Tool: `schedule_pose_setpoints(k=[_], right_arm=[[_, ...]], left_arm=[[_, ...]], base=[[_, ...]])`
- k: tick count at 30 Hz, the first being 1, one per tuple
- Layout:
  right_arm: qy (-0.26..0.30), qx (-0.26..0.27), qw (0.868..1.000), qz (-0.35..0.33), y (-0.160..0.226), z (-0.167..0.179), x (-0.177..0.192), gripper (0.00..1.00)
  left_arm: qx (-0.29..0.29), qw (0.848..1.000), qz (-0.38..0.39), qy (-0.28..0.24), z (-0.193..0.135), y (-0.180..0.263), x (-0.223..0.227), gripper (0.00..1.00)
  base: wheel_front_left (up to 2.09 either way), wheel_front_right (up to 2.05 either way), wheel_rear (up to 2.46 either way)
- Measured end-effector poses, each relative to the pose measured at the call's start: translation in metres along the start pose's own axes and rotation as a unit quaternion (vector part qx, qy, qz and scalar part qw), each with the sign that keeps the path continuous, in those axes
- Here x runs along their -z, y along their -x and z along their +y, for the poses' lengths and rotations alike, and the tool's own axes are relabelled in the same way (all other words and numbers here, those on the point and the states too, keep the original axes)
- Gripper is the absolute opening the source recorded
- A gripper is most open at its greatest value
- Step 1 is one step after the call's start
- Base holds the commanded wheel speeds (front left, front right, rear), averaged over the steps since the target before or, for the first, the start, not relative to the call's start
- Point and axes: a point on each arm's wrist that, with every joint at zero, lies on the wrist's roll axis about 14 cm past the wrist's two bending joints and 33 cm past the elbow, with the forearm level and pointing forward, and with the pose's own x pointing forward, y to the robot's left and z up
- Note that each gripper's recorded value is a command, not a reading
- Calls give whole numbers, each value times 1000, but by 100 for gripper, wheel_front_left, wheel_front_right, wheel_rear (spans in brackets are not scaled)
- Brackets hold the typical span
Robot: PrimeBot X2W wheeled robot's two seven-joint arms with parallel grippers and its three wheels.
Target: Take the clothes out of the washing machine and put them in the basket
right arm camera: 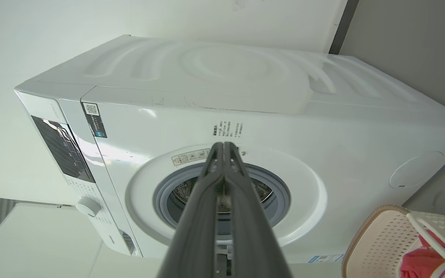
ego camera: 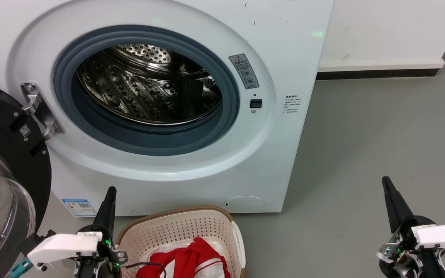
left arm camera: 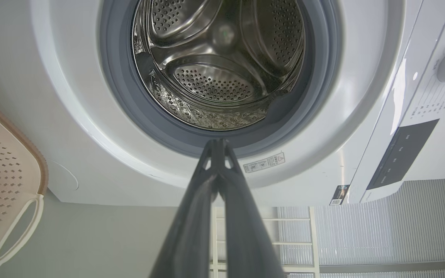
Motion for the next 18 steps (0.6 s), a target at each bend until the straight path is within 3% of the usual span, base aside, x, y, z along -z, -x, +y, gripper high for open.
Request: schedule_pose_setpoints(k=[18], right_arm=[[-49, -3, 999, -4, -5, 2, -2, 0]], left_arm=[[12, 999, -2, 47, -5, -2, -3, 0]], base=[[0, 0, 0]])
